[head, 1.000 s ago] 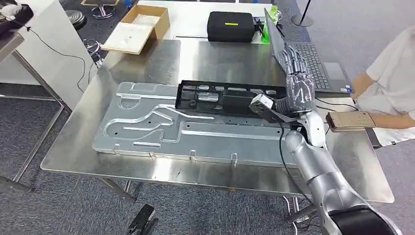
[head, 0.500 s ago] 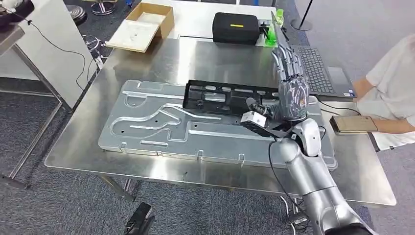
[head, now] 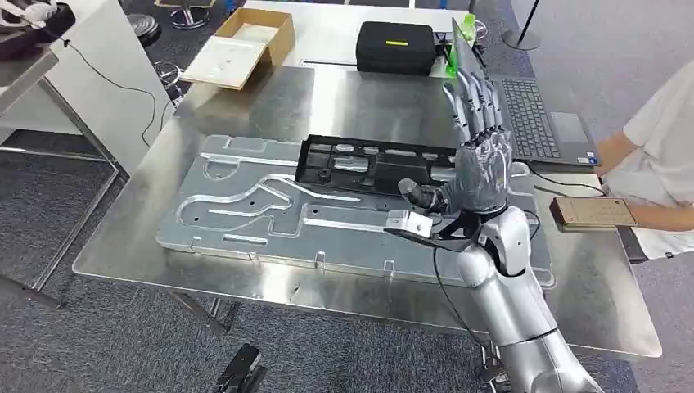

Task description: Take the parts from the cabinet and place them on the table.

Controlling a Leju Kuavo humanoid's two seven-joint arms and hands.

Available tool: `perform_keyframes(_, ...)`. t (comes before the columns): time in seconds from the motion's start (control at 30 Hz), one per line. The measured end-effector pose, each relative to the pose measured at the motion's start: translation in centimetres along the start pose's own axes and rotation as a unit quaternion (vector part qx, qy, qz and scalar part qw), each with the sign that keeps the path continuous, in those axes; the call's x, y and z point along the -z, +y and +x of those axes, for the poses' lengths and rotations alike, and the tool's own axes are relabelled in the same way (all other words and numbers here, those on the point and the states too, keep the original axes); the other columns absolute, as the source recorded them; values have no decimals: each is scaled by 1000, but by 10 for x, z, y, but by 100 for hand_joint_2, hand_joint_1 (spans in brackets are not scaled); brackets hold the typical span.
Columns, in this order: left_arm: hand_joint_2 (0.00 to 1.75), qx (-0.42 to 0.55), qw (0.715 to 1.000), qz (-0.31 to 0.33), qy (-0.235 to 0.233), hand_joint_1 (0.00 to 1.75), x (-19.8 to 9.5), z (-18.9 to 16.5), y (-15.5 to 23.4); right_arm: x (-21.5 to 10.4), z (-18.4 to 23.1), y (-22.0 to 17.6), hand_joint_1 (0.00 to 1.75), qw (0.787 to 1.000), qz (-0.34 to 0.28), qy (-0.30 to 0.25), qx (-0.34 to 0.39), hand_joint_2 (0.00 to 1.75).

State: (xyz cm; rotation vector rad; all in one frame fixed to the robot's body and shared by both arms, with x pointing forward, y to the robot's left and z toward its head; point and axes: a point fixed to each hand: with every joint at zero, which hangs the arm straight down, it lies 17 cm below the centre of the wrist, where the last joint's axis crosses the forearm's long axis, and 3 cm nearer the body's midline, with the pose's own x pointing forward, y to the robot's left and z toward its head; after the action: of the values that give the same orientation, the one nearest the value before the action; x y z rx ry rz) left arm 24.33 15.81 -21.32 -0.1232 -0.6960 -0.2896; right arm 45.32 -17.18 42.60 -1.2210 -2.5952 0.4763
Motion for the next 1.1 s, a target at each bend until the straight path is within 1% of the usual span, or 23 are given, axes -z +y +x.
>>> perform_keyframes(0.1, 0, -3, 1000, 1, 2, 0, 0, -2, 0, 6, 26, 1, 0, 1000, -4, -23, 4, 0)
perform_keyframes(0.2, 0, -3, 1000, 3, -1, 0, 1, 2, 3, 10, 44, 1, 0, 999, -8, -31, 16, 0)
perform_keyframes(0.33, 0, -5, 1000, 3, 7, 0, -2, -8, 1, 13, 53, -1, 0, 999, -15, -32, 28, 0)
perform_keyframes(0.43, 0, -9, 1000, 7, 6, 0, -2, -7, 3, 12, 56, 0, 0, 999, -15, -35, 36, 0)
perform_keyframes(0.53, 0, -17, 1000, 9, 8, 0, -4, -13, 4, 10, 58, 3, 0, 999, -12, -32, 42, 0)
perform_keyframes(0.73, 0, -20, 1000, 9, 8, 0, -6, -17, 3, 12, 65, 5, 0, 998, -15, -36, 51, 0)
perform_keyframes(0.87, 0, -22, 1000, 11, 12, 0, -9, -26, 4, 17, 72, 5, 0, 997, -20, -40, 58, 0)
perform_keyframes(0.97, 0, -27, 1000, 13, 7, 0, -8, -23, 5, 18, 71, 6, 0, 997, -20, -39, 59, 0)
perform_keyframes(1.1, 0, -30, 999, 14, 11, 0, -10, -29, 4, 19, 71, 6, 0, 997, -20, -37, 60, 0)
